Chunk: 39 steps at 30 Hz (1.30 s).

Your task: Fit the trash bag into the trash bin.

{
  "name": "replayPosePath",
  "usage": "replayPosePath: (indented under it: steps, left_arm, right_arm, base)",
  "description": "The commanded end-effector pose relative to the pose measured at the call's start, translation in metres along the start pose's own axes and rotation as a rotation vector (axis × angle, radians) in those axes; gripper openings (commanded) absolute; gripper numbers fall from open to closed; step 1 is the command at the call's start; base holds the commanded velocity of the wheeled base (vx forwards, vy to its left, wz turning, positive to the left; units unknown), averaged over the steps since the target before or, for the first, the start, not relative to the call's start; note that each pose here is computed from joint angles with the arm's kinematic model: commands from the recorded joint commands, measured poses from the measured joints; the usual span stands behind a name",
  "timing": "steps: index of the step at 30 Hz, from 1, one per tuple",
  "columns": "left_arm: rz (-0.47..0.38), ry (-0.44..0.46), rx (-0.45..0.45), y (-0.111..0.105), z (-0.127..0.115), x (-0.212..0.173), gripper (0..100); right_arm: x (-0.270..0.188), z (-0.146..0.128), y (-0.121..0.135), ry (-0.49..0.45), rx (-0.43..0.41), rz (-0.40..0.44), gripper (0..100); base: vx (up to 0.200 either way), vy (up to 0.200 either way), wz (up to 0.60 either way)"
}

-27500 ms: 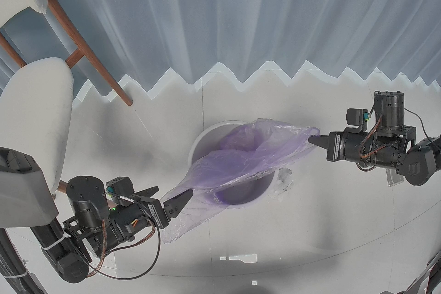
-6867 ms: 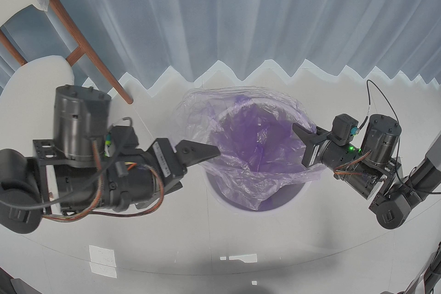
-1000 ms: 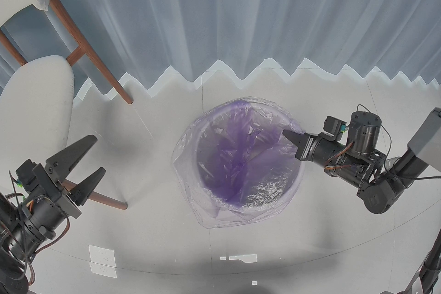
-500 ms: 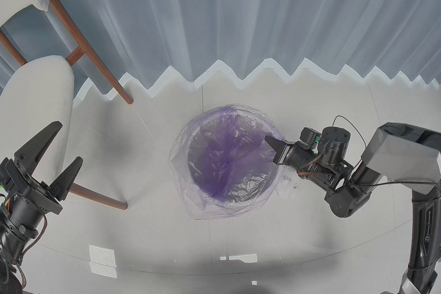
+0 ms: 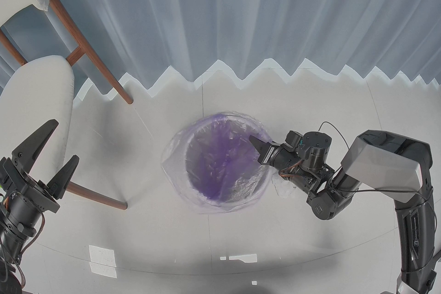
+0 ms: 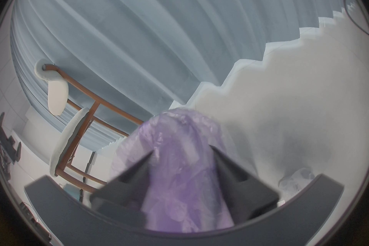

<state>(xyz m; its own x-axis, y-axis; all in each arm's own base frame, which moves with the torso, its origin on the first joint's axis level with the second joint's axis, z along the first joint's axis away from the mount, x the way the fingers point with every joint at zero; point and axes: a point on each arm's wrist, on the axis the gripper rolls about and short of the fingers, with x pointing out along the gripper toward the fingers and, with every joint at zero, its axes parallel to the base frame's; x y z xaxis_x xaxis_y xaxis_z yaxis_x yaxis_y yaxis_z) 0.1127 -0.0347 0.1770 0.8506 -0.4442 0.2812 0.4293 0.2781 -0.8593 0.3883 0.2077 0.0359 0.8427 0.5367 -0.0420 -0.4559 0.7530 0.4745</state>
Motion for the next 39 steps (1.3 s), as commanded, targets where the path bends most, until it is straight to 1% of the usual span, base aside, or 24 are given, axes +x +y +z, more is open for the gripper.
replayPosePath:
  steps: [1,4,8,12,14,18,22,26,30,32,35,36,39]
  left_arm:
    - [0.026,0.003,-0.004,0.004,-0.001,-0.003,100]
    - [0.033,0.005,-0.005,0.005,-0.002,-0.003,100]
    - [0.043,0.009,-0.006,0.006,-0.002,-0.003,100]
    - [0.042,0.007,-0.005,0.006,-0.002,-0.003,100]
    - [0.042,0.007,-0.005,0.005,-0.002,-0.004,100]
    - [0.048,0.009,-0.007,0.006,-0.002,-0.003,100]
    - [0.059,0.016,-0.008,0.007,-0.003,-0.003,100]
    - [0.057,0.017,-0.005,0.007,-0.003,-0.003,100]
    - [0.058,0.015,0.000,0.007,-0.003,-0.003,100]
    - [0.057,0.013,0.000,0.007,-0.003,-0.004,100]
    - [0.057,0.013,-0.003,0.007,-0.003,-0.004,100]
    - [0.056,0.013,-0.007,0.007,-0.003,-0.004,100]
    - [0.064,0.016,-0.011,0.008,-0.003,-0.004,100]
  right_arm:
    - [0.001,-0.008,0.003,0.013,-0.002,0.003,100]
    - [0.000,-0.010,0.007,0.008,-0.003,0.003,100]
    - [-0.009,-0.009,0.010,0.005,-0.040,0.007,100]
    - [-0.017,-0.009,0.008,0.011,-0.062,-0.001,100]
    - [-0.029,-0.005,0.007,0.001,-0.076,-0.007,100]
    - [-0.047,-0.006,0.000,0.008,-0.074,-0.031,100]
    - [-0.060,-0.003,-0.003,-0.011,-0.067,-0.030,100]
    - [-0.070,0.000,-0.007,0.002,-0.054,-0.045,100]
    - [-0.075,0.006,-0.014,-0.009,-0.033,-0.070,100]
    - [-0.081,0.017,-0.013,-0.033,-0.017,-0.075,100]
    - [-0.093,0.019,-0.009,-0.014,-0.001,-0.082,100]
    - [-0.109,0.008,-0.010,0.050,0.008,-0.111,100]
    - [-0.135,-0.016,-0.019,0.176,0.023,-0.191,100]
  base:
    - [0.000,0.000,0.00]
    - [0.000,0.000,0.00]
    - [0.000,0.000,0.00]
    - [0.000,0.000,0.00]
    - [0.000,0.000,0.00]
    - [0.000,0.000,0.00]
    - [0.000,0.000,0.00]
    - [0.000,0.000,0.00]
    - [0.000,0.000,0.00]
    - [0.000,0.000,0.00]
    - [0.000,0.000,0.00]
    - [0.000,0.000,0.00]
    - [0.000,0.000,0.00]
